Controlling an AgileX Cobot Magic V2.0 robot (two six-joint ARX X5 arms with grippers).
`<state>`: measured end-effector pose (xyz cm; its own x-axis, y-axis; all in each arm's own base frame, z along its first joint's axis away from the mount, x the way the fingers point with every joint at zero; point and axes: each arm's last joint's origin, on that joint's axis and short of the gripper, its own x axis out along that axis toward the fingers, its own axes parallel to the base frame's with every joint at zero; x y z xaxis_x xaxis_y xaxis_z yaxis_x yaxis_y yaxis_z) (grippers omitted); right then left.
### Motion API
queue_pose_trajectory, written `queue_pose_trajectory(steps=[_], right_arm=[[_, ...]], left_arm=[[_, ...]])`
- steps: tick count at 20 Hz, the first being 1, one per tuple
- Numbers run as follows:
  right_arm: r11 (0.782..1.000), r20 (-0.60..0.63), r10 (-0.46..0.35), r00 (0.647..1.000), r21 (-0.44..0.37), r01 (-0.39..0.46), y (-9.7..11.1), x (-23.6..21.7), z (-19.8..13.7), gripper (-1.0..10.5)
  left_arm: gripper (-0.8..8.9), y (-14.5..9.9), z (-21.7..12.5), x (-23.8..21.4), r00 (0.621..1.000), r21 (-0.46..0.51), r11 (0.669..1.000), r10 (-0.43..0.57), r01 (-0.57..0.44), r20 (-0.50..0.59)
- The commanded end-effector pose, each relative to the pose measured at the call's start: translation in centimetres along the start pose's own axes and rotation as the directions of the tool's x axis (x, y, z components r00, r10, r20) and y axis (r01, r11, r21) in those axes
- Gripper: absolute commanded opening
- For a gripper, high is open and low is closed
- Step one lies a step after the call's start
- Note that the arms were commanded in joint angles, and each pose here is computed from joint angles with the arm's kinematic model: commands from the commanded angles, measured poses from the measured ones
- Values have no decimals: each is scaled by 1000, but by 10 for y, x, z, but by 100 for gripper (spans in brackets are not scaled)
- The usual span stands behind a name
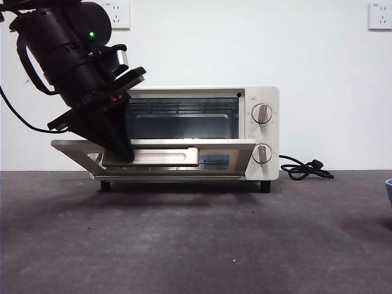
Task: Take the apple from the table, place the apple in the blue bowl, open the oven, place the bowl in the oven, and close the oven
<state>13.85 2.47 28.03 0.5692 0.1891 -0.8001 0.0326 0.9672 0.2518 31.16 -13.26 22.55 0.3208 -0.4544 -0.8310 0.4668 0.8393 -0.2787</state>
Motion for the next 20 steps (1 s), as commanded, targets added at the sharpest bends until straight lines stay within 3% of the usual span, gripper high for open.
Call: queue_pose_trajectory(steps=[1,10,20], right_arm=[[1000,-3,-14,1000,26,14,-1,2,-1,-11],[999,-7,-14,1000,42,15,-1,2,-2,-11],[997,-32,-23,999,67,25,-2,2,-4,-11]], left_arm=[[-6,0,3,5,999,27,999,39,-40,37],[-6,-15,-1,11,998,105,993,56,-57,8],[-6,-19,-15,11,990,187,982,40,-14,-136]])
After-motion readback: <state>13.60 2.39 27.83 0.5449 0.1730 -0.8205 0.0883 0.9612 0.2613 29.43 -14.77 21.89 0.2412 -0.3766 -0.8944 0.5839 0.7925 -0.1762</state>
